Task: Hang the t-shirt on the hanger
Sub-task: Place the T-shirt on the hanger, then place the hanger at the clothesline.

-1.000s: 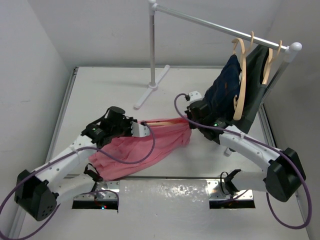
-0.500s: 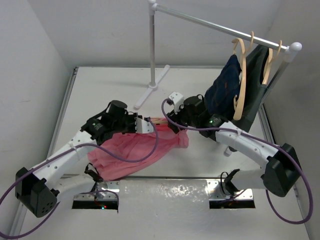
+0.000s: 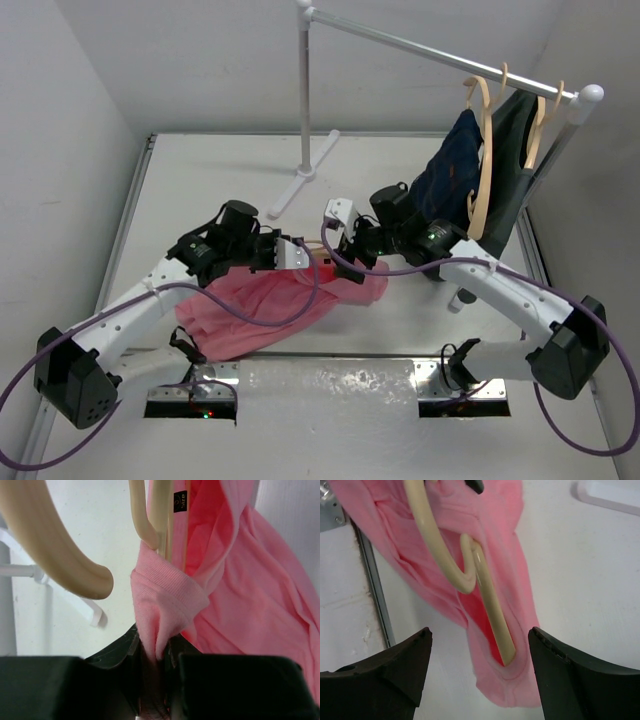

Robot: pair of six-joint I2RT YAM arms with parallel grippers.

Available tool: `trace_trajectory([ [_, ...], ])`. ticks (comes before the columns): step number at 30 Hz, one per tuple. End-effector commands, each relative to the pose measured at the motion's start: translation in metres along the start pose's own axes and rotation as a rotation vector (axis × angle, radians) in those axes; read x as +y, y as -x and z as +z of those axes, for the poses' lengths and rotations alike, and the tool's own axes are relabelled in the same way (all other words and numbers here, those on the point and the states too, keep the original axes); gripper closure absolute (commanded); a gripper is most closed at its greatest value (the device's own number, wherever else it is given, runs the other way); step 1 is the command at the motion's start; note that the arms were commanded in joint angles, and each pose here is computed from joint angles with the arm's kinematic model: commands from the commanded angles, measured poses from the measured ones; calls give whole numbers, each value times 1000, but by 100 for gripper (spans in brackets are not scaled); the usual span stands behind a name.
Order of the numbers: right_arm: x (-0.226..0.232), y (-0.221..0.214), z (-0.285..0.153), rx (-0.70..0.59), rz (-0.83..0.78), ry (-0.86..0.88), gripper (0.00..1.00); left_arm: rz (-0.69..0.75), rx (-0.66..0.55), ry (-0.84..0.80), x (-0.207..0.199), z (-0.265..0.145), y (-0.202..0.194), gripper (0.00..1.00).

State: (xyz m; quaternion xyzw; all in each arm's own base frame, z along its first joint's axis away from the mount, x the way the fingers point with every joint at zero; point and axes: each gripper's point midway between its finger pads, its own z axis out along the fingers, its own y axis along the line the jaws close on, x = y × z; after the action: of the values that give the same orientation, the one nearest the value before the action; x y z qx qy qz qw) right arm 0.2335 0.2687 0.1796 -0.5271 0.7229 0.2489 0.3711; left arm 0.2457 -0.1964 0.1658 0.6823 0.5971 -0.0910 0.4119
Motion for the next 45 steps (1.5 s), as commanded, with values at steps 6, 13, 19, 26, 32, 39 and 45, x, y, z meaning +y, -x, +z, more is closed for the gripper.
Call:
trace_trajectory([
  [6,-28,11,36,-58,-90,-51,25,14,-147,-3,12,-7,36,100],
  [13,-25,8,63,-29,35,29,92,6,-177,7,19,-13,48,100],
  [19,-17,9,29,-55,152,24,100,-35,-89,73,39,-23,26,100],
  [26,18,-24,-11,40,208,89,100,13,0,135,60,-27,10,39],
  [32,10,-15,-34,34,230,-7,100,-63,38,206,79,-26,-8,26],
  [39,-89,7,-61,-125,756,-614,100,-453,-275,821,182,-108,50,1],
  [45,-134,20,-82,-359,927,-870,100,-629,-378,815,174,-124,64,0],
])
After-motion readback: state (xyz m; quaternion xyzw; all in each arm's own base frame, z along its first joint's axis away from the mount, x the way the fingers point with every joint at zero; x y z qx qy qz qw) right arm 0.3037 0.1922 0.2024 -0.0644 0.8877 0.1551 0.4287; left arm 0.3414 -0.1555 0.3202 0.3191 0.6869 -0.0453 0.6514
